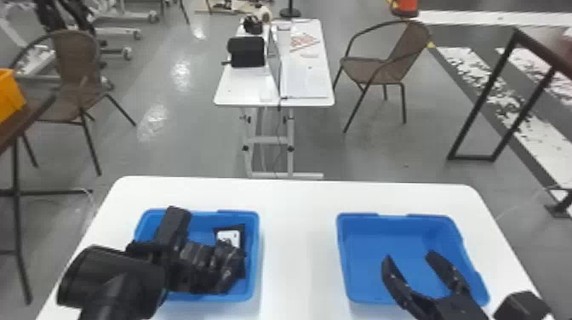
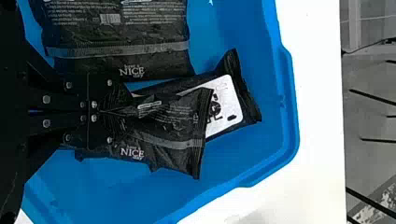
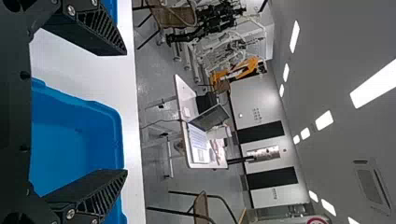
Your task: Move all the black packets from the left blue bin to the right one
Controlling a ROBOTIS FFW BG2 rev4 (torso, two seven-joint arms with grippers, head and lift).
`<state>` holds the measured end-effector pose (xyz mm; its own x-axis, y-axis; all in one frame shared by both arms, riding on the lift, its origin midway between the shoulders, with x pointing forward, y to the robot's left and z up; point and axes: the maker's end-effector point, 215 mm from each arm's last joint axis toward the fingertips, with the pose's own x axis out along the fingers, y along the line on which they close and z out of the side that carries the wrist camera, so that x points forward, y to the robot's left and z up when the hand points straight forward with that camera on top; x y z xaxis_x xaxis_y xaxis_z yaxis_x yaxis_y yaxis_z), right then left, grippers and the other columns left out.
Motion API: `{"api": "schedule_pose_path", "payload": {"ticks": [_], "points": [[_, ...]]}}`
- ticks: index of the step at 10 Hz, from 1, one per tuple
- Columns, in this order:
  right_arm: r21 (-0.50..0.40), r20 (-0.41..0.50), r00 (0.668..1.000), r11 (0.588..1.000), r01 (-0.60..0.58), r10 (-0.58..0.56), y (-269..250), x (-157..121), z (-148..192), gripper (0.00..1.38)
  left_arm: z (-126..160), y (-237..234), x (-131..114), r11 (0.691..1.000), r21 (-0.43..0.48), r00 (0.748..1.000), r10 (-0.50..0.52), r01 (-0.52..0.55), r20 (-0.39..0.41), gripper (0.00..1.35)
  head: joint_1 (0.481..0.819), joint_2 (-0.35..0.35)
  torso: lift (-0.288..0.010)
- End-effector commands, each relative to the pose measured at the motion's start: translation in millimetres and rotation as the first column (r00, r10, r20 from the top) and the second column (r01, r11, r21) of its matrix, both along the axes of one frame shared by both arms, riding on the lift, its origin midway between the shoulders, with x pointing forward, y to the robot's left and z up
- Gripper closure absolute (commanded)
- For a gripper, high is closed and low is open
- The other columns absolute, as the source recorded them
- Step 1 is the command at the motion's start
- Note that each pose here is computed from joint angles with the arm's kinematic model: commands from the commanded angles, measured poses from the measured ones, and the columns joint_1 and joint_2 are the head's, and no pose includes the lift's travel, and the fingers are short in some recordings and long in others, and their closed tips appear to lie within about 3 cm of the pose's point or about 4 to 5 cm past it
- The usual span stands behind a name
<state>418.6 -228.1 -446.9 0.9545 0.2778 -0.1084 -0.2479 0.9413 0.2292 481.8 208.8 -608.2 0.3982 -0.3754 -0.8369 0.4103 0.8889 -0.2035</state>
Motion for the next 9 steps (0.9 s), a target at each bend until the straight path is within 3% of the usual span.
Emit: {"api": "schedule_pose_path", "payload": {"ticks": [1,2,4,6,8,9], "points": [[0.006,0.001,1.0,1.0,-0.001,0.001,1,-1,0,0.12,6,2,-2,0.999,-0.04,1.0,-0.001,0.002,0.021,1.21,0.695,-0.024,0.0],[0.012,0.002,1.0,1.0,-0.007,0.007,4,0,1,0.12,26,10,4,0.998,-0.059,0.995,0.003,0.003,0.097,1.21,0.695,-0.026,0.0],[0.023,0.007,1.0,1.0,-0.018,0.018,8,2,3,0.12,66,18,-9,0.99,-0.141,0.98,0.029,-0.001,0.196,1.21,0.695,-0.012,0.0],[0.048,0.025,0.998,0.997,-0.053,0.052,18,5,9,0.12,110,0,-11,0.963,-0.266,0.95,0.037,0.049,0.311,1.21,0.695,0.005,0.0],[0.071,0.076,0.984,0.984,-0.164,0.159,48,25,27,0.12,167,-64,6,0.871,-0.421,0.879,-0.024,0.253,0.477,1.21,0.695,-0.006,0.0],[0.074,0.096,0.975,0.976,-0.206,0.199,59,34,36,0.12,182,-99,11,0.824,-0.444,0.856,-0.093,0.353,0.508,1.21,0.695,-0.028,0.0]]}}
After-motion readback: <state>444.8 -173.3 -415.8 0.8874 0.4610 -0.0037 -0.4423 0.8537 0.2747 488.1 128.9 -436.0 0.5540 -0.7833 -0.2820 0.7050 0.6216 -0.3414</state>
